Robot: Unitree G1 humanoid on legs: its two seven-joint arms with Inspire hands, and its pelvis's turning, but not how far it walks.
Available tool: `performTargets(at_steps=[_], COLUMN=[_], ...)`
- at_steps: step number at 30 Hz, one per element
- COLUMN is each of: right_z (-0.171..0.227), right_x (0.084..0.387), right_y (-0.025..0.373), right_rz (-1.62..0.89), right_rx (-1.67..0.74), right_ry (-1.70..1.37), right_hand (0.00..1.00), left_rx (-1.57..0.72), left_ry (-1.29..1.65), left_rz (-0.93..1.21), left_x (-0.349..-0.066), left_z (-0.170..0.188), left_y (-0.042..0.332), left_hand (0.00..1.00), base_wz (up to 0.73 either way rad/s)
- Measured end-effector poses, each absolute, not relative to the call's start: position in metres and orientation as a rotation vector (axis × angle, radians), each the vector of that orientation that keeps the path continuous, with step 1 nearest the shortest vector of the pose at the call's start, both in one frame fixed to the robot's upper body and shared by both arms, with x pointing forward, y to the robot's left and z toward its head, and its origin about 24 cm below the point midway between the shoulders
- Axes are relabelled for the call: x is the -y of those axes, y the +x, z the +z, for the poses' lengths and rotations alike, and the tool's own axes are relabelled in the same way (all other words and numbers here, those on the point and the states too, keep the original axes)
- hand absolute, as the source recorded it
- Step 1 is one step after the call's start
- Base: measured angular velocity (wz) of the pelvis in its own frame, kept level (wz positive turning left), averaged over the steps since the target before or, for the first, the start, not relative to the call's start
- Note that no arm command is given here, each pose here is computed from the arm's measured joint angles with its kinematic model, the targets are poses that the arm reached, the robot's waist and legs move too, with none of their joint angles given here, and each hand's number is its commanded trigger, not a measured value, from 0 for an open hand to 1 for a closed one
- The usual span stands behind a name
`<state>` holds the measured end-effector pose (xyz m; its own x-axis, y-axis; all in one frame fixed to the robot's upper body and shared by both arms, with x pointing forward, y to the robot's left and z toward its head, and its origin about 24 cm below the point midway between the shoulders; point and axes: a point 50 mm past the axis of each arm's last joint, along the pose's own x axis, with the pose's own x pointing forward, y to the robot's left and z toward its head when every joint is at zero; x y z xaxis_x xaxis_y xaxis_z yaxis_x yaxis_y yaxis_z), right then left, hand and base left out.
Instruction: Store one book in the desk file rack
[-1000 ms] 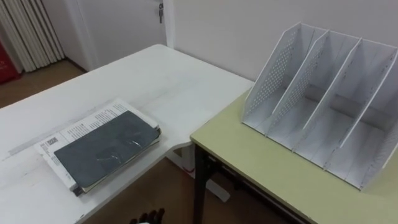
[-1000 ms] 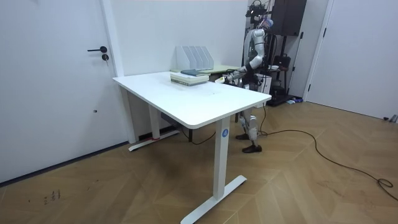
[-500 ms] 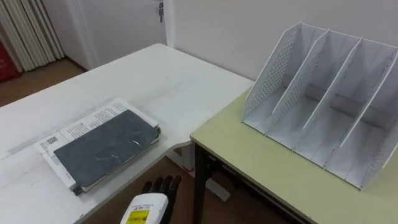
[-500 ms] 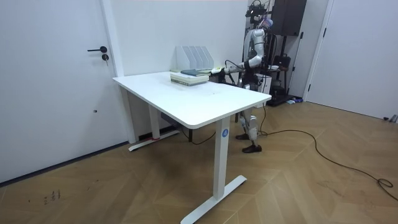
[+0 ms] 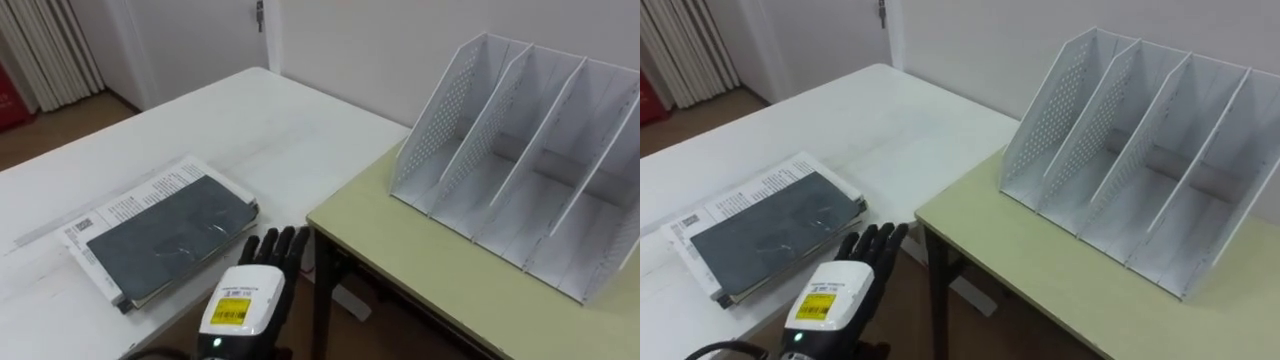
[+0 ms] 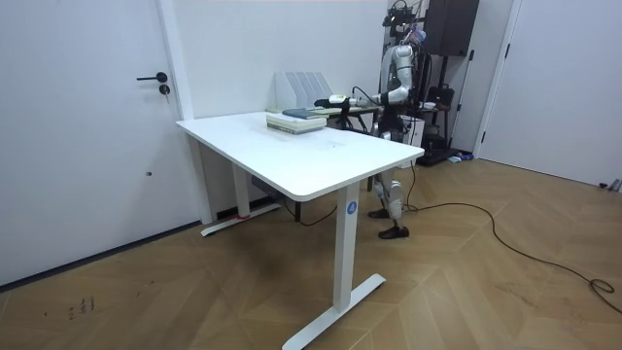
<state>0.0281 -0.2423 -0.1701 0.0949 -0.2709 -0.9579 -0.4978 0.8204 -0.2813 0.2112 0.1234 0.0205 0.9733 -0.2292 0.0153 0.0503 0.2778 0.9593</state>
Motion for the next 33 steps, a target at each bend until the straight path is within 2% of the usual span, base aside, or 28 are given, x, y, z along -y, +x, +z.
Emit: performTargets(at_steps=[14,33], right_z=[-0.170,-0.170], right_x=[0.245,0.246], right_y=[0.025,0.020], right_rz=[0.143,0.123], right_rx=[-1.517,-1.528], right_ry=[-0.630,-0.645], right_hand=[0.00,0.00], left_rx=[0.322,0.346], left_ry=[1.267,1.325], left_rz=[-0.046,0.182], left_x=[-0.128,-0.168], left_z=[0.037,0.052], left_y=[0.214,0.221], left_hand=[0.00,0.00], base_wz=[0.00,0.01])
